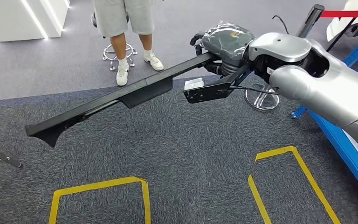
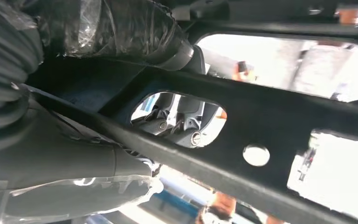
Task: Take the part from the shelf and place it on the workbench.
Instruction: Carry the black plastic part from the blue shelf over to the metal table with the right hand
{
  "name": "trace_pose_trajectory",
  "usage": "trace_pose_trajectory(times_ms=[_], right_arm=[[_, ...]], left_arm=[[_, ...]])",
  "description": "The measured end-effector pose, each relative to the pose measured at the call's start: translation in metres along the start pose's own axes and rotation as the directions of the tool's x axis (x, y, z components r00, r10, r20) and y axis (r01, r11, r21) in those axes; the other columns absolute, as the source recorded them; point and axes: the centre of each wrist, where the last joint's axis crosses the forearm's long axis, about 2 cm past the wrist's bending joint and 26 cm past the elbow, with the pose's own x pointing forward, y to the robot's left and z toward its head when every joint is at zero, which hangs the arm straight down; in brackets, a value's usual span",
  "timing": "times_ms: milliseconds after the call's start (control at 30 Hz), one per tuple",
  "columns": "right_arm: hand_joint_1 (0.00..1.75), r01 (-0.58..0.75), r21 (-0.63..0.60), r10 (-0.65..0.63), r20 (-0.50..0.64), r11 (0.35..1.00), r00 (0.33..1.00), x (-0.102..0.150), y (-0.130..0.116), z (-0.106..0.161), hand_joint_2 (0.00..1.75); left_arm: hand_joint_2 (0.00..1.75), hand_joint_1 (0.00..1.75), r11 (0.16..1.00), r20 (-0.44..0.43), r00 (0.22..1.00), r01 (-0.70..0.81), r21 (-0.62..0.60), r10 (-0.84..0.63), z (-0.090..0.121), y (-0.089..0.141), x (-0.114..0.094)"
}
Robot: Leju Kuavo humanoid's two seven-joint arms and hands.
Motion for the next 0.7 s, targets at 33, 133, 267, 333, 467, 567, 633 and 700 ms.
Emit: trace_pose_trajectory(times_ms=[33,133,267,333,467,567,633,700], right_arm=[[1.75,0.000,0.000,0.000,-0.001,1.000,1.000,-0.0001,-0.0002,0.0001,1.75],[1.75,0.002,0.005,-0.002,-0.005,1.000,1.000,-0.0017,0.0012,0.0010,1.75],[1.75,0.007,0.021,-0.007,-0.005,1.000,1.000,-0.0024,0.0060,0.0011,1.75],[1.75,0.008,0.022,-0.008,-0.007,1.000,1.000,-0.0031,0.0060,0.0017,1.75],[1.75,0.009,0.024,-0.009,-0.004,1.000,1.000,-0.0028,0.0052,0.0014,1.75],[1.75,0.007,0.023,-0.007,0.002,1.000,1.000,-0.0004,0.0034,-0.0003,1.75],[1.75,0.004,0.022,-0.004,0.001,1.000,1.000,-0.0007,0.0020,0.0000,1.75],[1.75,0.002,0.025,-0.002,0.002,1.000,1.000,-0.0003,0.0024,-0.0003,1.75]], left_arm=[[1.75,0.00,1.000,-0.002,1.000,0.001,0.001,-0.001,0.0000,0.0003,0.0001],[1.75,0.00,1.000,-0.004,1.000,0.002,0.005,-0.002,-0.0005,0.0010,0.0016],[1.75,0.00,1.000,-0.005,1.000,0.005,0.011,-0.005,-0.0006,0.0011,0.0019],[1.75,0.00,1.000,-0.006,1.000,0.005,0.012,-0.005,-0.0006,0.0010,0.0019],[1.75,0.00,1.000,-0.009,1.000,0.005,0.013,-0.005,-0.0006,0.0010,0.0018],[1.75,0.00,1.000,-0.011,1.000,0.007,0.012,-0.007,-0.0002,0.0016,0.0009],[1.75,0.00,1.000,-0.010,1.000,0.007,0.011,-0.007,-0.0002,0.0013,0.0008],[1.75,0.00,1.000,-0.007,1.000,0.006,0.008,-0.006,-0.0005,0.0007,0.0015]])
